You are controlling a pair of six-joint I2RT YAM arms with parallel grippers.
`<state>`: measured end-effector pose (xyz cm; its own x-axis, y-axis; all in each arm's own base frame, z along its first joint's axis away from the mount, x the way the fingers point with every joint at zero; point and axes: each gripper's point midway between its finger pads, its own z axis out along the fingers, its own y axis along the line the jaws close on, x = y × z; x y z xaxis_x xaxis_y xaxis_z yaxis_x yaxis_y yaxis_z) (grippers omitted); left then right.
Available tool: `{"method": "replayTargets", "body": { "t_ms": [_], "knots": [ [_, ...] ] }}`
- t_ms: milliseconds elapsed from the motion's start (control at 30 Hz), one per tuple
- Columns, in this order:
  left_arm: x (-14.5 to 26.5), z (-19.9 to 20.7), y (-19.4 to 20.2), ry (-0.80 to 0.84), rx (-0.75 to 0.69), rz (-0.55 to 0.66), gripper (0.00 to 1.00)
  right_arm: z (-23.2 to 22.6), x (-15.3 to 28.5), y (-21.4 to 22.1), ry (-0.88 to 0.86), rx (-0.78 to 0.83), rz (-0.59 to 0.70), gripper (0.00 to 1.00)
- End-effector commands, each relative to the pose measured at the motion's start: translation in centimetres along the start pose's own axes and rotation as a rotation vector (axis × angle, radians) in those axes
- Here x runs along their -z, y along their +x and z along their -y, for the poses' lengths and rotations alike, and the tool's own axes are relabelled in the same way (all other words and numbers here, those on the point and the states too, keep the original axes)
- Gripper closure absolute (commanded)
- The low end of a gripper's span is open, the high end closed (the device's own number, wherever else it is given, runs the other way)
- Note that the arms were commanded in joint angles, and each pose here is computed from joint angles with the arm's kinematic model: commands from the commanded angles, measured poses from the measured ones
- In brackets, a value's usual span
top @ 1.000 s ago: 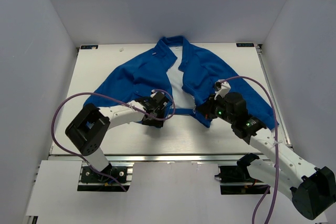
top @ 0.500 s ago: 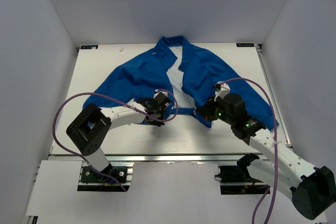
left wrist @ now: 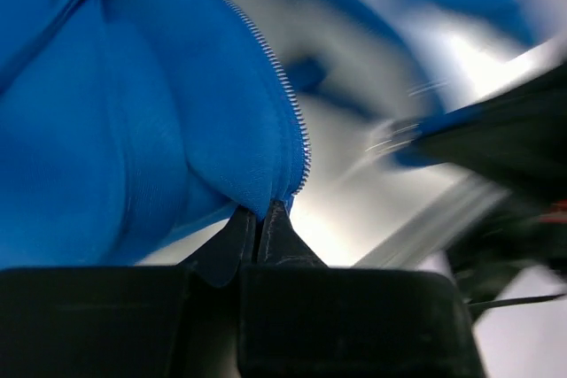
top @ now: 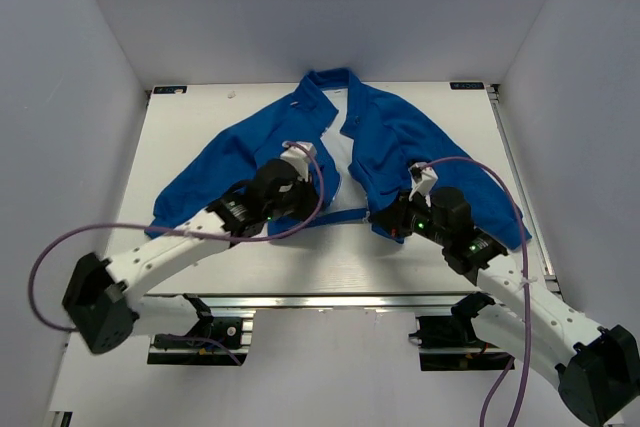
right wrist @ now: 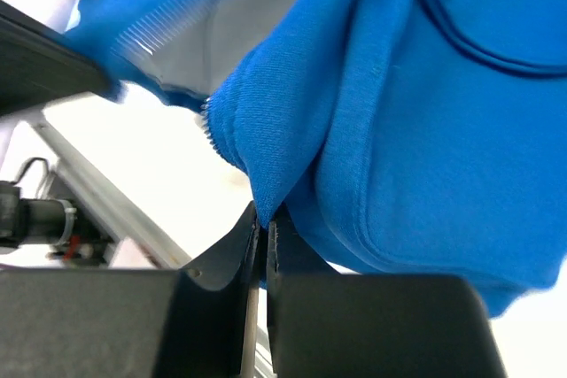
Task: Zip up the jacket
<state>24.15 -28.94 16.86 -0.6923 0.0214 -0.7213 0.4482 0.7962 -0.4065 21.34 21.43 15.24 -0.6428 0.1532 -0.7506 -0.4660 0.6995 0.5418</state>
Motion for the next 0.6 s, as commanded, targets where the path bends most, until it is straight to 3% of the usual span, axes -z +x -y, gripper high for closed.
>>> {"method": "replayTargets", "body": {
  "t_ms": [0, 167, 567],
  "knots": [
    [4.2, 4.1, -5.9, 0.176, 0.007, 0.247, 1.0, -3.4, 0.4, -2.7, -0.16, -0.008, 0.103, 1.0],
    [6.5, 5.2, -9.6, 0.263, 0.062, 0.49, 1.0, -6.6, 1.2, -3.9, -0.348, -0.013, 0.177, 1.0],
    [4.7, 5.0, -11.0, 0.274, 0.117, 0.609, 1.0, -8.1, 0.0, -7.9, -0.399, -0.045, 0.286, 1.0]
  ]
}}
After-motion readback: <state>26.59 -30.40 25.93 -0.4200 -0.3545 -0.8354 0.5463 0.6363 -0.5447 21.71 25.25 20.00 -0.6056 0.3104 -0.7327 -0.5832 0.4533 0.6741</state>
